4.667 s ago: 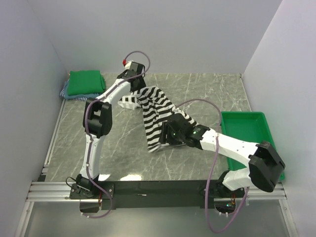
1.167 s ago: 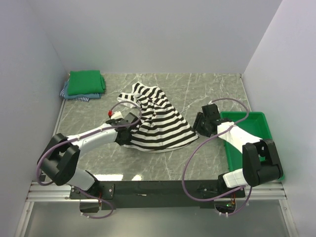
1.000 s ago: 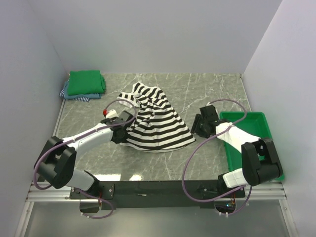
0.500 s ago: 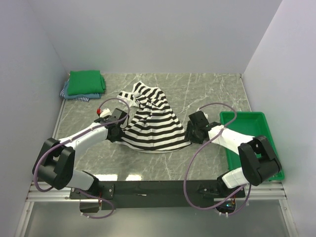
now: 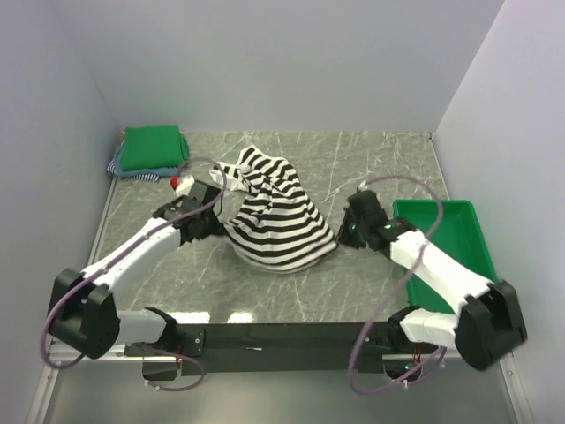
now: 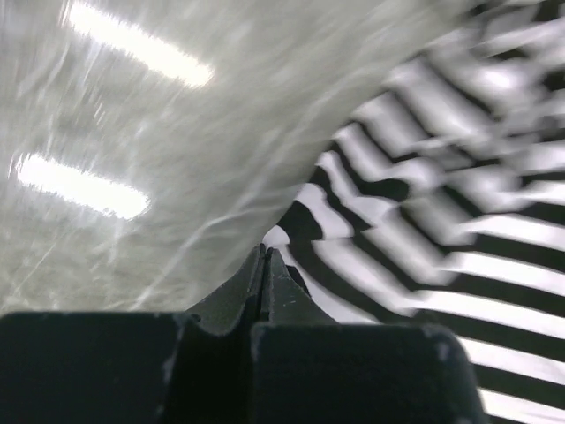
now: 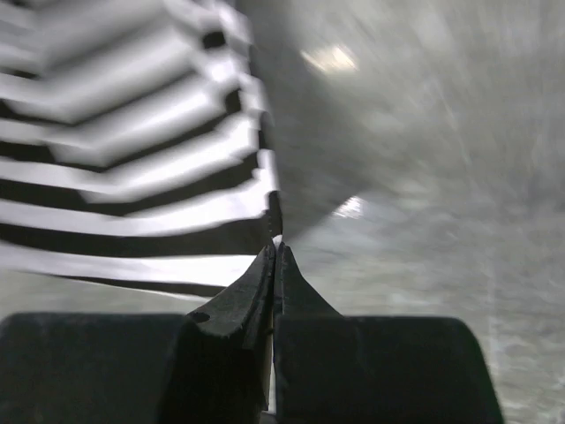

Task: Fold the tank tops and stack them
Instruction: Flatten the tank top out

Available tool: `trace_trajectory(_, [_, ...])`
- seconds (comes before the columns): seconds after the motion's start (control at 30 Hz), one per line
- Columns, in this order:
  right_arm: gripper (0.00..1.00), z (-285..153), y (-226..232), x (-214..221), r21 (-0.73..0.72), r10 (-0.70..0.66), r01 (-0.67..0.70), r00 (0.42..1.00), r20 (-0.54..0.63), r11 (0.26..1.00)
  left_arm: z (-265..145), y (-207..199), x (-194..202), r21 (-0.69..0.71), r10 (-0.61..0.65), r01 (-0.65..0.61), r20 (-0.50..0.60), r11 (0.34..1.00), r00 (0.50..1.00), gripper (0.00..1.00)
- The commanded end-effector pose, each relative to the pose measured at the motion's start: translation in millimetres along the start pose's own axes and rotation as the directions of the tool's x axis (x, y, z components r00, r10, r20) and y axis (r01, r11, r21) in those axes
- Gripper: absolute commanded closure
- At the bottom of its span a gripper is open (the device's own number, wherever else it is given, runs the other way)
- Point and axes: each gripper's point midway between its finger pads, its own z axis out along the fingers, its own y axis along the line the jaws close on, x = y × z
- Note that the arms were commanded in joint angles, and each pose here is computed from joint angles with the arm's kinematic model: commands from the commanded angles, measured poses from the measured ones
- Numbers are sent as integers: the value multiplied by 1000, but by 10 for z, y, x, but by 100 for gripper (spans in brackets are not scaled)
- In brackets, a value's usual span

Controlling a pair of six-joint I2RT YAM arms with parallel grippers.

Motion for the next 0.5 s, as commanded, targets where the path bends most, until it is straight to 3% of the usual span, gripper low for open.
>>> trace_trajectory(0.0, [100,-837,539,-747,-206,52,-9,977,207,979,-650,-412,-651,180,-26,0,144,984,989,99])
trace_trajectory(0.13, [100,-1862,875,-1318,-370,139,13,914,380,929,-1574,-744,-1338,359,-126,16,284,933,951,99])
trace_trajectory(0.27, [100,-3054,1132,-1766,-510,249,89,794,555,856,-2520,-947,-1852,521,-220,-6,372,853,902,99])
trace_trajectory(0.33, [100,-3362,1176,-1856,-529,268,116,759,593,841,-3038,-1005,-2104,602,-285,-23,411,798,866,99])
trace_trajectory(0.37, [100,-3649,1211,-1913,-551,290,149,724,626,821,-3179,-999,-2151,620,-300,-28,417,784,858,99])
trace_trajectory(0.47, [100,-3956,1243,-2008,-554,299,191,679,671,810,-3580,-1011,-2298,680,-349,-53,440,731,827,100])
